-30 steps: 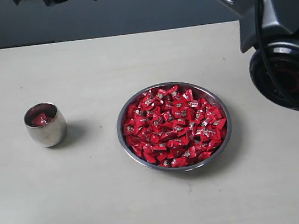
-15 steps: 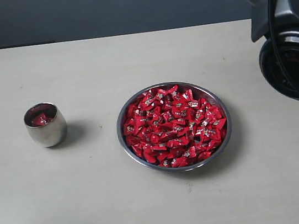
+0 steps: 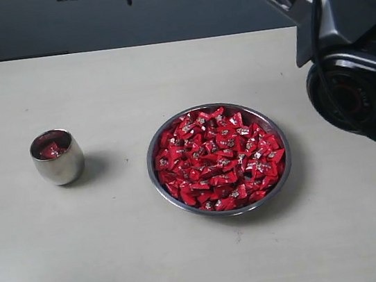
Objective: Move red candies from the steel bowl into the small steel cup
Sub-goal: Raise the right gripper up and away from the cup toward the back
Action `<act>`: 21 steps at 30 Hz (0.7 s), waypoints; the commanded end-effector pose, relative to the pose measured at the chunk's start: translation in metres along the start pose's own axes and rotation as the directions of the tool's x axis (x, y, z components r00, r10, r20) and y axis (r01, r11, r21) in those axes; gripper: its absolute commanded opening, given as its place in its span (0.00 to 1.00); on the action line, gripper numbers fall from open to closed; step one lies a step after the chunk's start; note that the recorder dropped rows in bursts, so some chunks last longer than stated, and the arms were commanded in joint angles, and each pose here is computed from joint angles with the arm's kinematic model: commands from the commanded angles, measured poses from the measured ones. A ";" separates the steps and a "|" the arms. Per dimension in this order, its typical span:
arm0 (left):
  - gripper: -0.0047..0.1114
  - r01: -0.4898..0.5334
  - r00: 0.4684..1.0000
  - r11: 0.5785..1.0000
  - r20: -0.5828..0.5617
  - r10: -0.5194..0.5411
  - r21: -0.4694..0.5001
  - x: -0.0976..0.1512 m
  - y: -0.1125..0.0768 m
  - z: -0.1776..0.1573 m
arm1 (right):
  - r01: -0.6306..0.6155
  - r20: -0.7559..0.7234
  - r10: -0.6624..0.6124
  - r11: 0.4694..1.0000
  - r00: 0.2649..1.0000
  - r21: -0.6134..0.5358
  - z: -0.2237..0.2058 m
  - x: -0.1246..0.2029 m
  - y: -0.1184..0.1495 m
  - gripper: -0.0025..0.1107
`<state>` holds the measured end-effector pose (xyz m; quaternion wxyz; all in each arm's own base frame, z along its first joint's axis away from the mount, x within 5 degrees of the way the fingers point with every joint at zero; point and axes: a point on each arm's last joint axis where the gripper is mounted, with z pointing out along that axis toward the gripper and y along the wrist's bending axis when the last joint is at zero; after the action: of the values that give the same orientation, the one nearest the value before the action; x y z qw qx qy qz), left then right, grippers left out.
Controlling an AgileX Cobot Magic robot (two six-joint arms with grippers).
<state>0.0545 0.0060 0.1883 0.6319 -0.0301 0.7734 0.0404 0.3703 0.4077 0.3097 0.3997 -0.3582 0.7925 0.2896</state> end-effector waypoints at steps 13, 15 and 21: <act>0.04 0.000 1.000 1.000 0.003 0.000 0.007 0.001 0.000 0.000 | 0.119 0.146 -0.111 0.992 0.983 -0.045 0.031 0.008 0.012 0.01; 0.04 0.000 1.000 1.000 0.003 0.000 0.007 0.001 0.000 0.000 | 0.116 0.129 -0.109 0.992 0.986 -0.050 0.032 0.010 0.012 0.01; 0.04 0.000 1.000 1.000 0.003 0.000 0.007 0.001 0.000 0.000 | 0.047 0.222 -0.042 0.999 0.974 -0.016 0.033 0.002 0.008 0.01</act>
<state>0.0545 0.0060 0.1883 0.6319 -0.0301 0.7734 0.0404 0.3716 0.4373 0.2825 0.4566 -0.3810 0.7388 0.3171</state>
